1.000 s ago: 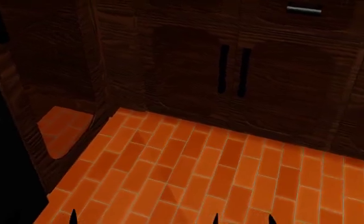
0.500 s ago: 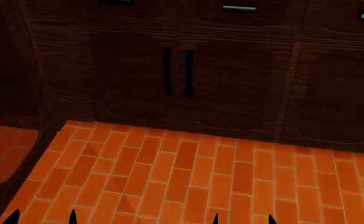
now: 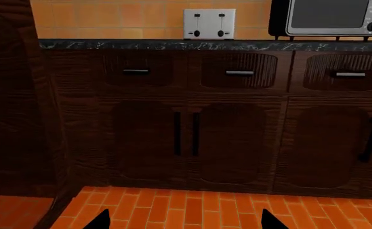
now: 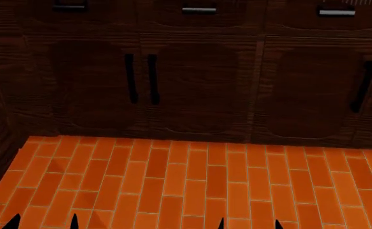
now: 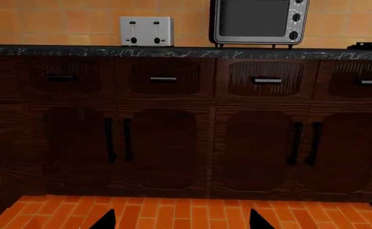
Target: Navigate to the stove.
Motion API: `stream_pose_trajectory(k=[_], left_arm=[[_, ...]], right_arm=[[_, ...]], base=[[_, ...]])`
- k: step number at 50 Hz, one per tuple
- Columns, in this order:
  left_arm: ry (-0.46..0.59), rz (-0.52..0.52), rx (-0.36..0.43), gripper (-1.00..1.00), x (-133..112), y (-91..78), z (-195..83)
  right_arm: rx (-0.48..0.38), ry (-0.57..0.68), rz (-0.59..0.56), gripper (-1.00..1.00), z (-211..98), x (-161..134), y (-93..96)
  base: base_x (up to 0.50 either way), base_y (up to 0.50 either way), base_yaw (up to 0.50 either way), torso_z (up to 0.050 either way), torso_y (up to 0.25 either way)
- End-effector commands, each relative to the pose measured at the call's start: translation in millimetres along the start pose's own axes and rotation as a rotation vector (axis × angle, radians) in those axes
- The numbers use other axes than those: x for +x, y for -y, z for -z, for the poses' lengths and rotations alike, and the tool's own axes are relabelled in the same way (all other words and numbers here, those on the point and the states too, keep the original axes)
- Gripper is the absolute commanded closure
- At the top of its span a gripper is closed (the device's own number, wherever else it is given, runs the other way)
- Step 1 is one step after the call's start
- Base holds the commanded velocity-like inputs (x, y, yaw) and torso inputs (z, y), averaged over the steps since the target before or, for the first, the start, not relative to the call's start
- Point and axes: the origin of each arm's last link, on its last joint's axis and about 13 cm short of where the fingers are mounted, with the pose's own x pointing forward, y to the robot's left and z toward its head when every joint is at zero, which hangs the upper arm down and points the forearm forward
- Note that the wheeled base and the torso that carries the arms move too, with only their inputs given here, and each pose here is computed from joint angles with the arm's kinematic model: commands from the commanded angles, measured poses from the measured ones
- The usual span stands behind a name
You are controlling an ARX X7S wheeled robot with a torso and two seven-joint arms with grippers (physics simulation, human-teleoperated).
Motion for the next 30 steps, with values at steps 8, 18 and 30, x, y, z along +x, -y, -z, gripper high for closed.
stream_pose_trajectory(k=[8, 18, 30], left_arm=[[0.0, 0.0, 0.002, -1.0, -0.5, 0.0, 0.0], [0.0, 0.0, 0.002, -1.0, -0.6, -0.1, 0.1], [-0.001, 0.001, 0.004, -1.0, -0.1, 0.2, 0.1]], right_arm=[[0.029, -0.015, -0.021, -1.0, -0.6, -0.4, 0.3], [0.03, -0.021, -0.006, -1.0, -0.9, -0.1, 0.9], [0.027, -0.019, -0.004, -1.0, -0.7, 0.0, 0.9]], base=[[0.01, -0.14, 0.0, 0.0, 0.0], [0.01, -0.33, 0.0, 0.0, 0.0], [0.01, -0.36, 0.0, 0.0, 0.0]])
